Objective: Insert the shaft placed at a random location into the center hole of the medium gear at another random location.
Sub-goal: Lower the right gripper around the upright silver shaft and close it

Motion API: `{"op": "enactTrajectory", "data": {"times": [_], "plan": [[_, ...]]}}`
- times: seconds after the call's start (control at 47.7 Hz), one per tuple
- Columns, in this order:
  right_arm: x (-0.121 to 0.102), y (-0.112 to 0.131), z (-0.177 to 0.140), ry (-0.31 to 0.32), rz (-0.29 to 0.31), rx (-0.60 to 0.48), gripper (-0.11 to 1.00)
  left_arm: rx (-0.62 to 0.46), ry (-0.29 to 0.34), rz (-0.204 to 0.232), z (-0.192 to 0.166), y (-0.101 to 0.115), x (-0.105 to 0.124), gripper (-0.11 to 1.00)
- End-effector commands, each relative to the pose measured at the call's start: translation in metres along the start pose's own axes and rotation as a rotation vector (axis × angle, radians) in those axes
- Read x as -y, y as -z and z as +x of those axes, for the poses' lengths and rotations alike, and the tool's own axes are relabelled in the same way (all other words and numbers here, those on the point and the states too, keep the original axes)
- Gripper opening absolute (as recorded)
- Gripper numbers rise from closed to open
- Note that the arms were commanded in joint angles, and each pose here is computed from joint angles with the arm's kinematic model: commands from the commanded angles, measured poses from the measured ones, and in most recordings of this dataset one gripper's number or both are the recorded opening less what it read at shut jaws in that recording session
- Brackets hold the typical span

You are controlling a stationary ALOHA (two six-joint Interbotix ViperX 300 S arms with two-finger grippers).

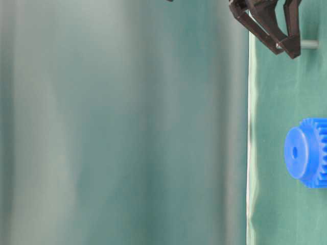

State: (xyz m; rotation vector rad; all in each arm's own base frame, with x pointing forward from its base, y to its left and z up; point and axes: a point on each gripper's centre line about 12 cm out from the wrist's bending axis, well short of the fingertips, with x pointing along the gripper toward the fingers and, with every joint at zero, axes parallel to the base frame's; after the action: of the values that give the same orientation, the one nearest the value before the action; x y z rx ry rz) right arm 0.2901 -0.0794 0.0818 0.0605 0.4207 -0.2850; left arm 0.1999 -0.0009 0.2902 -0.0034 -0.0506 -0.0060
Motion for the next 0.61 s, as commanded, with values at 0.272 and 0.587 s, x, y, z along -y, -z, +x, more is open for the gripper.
{"op": "enactTrajectory", "data": {"times": [0.272, 0.587], "plan": [[0.0002, -0.0077, 0.0006, -0.005, -0.013, 0.034, 0.13, 0.017, 0.002, 0.003, 0.0027, -0.0071, 0.0004, 0.0], [0.0001, -0.0148, -0.0002, -0.005, -0.008, 0.049, 0.13, 0.011, 0.002, 0.003, 0.0027, -0.0064, 0.0004, 0.0]]}}
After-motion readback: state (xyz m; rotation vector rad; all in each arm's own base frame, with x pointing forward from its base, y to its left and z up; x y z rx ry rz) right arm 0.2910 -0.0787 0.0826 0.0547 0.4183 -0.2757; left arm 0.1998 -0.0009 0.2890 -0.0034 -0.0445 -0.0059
